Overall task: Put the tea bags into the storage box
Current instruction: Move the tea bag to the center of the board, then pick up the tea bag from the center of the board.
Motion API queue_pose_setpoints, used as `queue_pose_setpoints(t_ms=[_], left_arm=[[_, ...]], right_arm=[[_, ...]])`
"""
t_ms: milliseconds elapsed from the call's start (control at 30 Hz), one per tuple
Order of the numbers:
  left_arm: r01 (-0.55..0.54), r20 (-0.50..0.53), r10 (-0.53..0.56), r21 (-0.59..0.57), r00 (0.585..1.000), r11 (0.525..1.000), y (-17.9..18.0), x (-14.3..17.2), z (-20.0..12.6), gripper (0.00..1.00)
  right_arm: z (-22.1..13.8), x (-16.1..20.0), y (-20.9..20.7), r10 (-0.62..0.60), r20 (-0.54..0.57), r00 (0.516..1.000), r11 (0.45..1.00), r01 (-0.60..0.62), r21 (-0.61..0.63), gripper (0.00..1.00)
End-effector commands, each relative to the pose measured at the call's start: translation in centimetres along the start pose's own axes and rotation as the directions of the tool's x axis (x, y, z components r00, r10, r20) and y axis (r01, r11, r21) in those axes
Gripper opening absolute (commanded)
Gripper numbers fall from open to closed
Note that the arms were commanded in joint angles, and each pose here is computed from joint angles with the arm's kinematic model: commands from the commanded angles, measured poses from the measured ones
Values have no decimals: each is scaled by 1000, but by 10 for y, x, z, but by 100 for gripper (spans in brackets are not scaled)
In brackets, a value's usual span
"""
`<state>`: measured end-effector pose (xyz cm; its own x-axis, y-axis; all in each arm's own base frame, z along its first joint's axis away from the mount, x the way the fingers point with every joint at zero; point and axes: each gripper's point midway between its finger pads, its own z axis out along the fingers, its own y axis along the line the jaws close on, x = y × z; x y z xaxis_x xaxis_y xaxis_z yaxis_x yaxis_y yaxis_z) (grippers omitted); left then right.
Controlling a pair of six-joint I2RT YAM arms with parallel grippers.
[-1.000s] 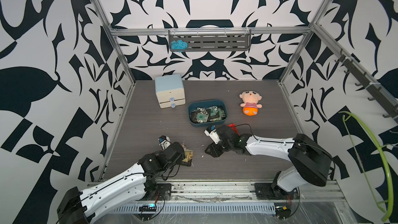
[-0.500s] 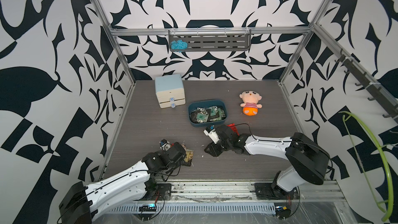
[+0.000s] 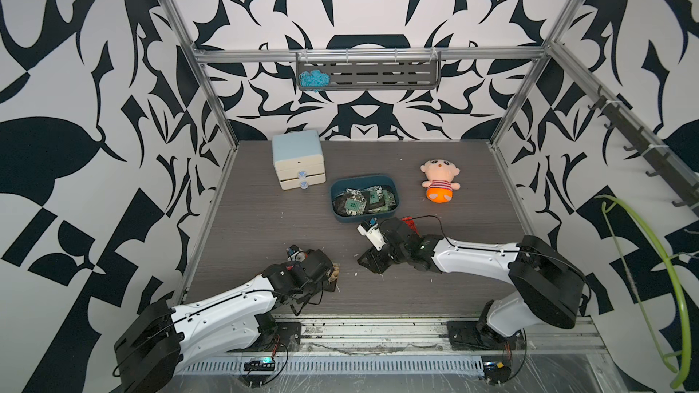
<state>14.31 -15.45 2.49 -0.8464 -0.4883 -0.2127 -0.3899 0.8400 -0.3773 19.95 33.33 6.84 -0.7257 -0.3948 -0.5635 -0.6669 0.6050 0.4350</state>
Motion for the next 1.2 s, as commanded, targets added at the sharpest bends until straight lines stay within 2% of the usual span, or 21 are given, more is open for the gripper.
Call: queue_pose_setpoints(t_ms=[0,433,600,733,1000,1167], left_arm=[[-1,19,1,-2,1000,1000,0,-2,8,32],[-54,-1,54,-42,999,998,-7,4,24,29],[-63,1,63,-42,998,997,-10,5,26,28],[-82,0,82,-41,997,996,-14,5,25,26],[-79,65,74,81,995,994,-43,-8,0,25],[-77,167,70,38,984,996,-33,-27,-9,22]], right_arm=[[-1,-12,5,-15,36,999,1000,16,-2,41],[9,-9,0,28,3,1000,999,-28,15,48],[17,-12,-2,88,1,996,996,-88,9,51],[26,-13,3,144,-5,990,988,-144,-46,51],[31,-11,5,144,-22,989,987,-146,-64,47],[30,-14,8,140,-9,990,987,-140,-77,47]])
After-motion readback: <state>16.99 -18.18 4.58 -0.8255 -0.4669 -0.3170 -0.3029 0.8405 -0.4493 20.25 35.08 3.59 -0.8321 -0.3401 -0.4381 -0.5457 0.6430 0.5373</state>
